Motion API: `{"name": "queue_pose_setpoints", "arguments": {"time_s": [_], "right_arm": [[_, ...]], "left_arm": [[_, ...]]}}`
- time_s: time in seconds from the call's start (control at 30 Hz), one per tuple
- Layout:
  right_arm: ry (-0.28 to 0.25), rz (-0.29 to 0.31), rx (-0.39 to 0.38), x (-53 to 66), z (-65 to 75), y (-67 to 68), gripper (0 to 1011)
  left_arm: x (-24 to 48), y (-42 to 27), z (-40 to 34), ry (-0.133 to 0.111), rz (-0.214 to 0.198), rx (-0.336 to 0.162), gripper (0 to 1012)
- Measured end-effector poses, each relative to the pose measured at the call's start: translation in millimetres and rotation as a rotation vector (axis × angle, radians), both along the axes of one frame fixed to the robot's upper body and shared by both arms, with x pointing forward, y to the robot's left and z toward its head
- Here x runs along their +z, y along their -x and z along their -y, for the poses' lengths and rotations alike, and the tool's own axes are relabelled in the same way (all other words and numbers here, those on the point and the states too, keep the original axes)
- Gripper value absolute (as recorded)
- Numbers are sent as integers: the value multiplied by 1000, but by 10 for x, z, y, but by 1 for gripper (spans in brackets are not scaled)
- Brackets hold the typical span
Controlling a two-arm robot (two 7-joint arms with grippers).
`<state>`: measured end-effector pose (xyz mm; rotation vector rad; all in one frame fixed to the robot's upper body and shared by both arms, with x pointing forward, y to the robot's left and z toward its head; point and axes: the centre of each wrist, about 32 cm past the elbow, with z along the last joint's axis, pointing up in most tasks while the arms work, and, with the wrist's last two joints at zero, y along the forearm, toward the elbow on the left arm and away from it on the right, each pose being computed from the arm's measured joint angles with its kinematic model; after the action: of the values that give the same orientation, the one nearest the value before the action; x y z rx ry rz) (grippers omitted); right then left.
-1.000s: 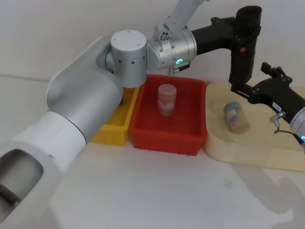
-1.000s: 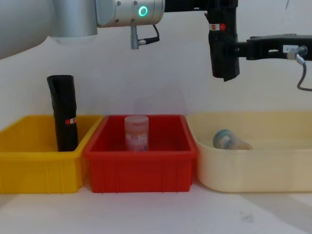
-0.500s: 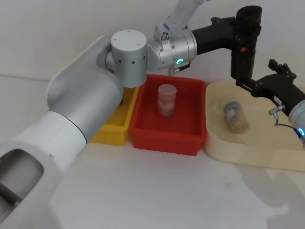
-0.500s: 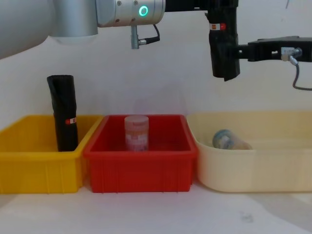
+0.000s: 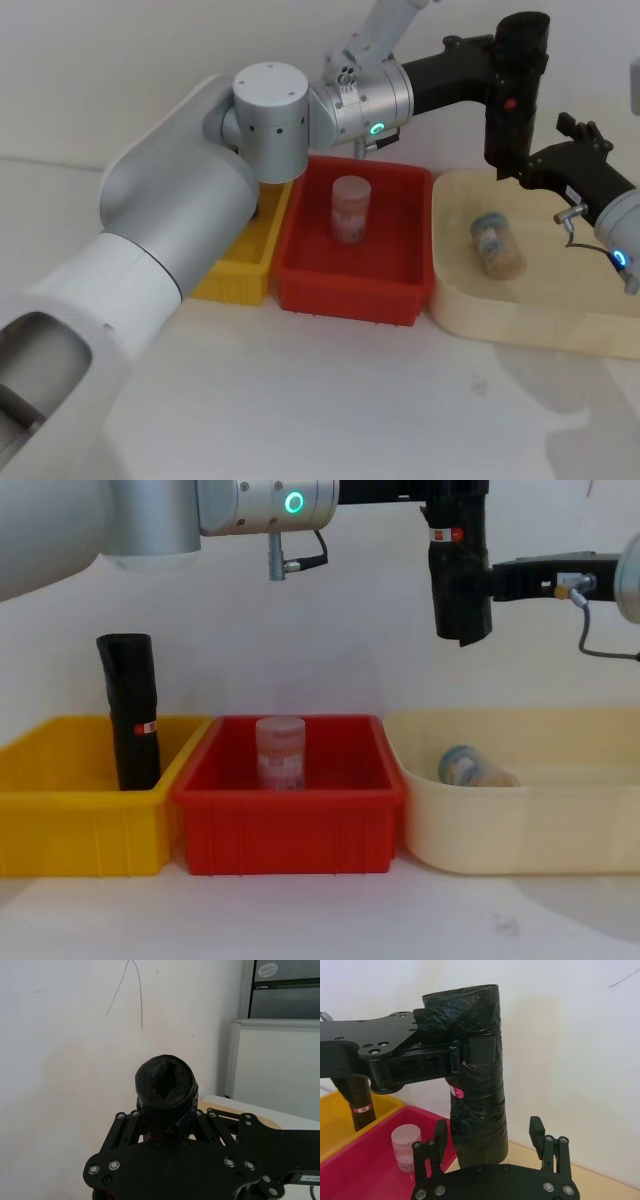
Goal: Pick up the garbage bag with the one hand and transfer it to the other hand.
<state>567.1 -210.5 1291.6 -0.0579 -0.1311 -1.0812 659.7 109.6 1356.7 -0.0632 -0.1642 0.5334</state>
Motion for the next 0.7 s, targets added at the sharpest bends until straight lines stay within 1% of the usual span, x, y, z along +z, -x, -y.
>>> {"name": "queue_pose_setpoints", "arguments": {"time_s": [0.43, 0.7], "right_arm": [[9, 2, 0, 20, -56, -164, 1001], [6, 15, 7, 49, -108, -225, 1001]], "left_arm": [[0, 0, 0, 0, 0, 0, 387], [0, 0, 0, 0, 0, 0, 387]]}}
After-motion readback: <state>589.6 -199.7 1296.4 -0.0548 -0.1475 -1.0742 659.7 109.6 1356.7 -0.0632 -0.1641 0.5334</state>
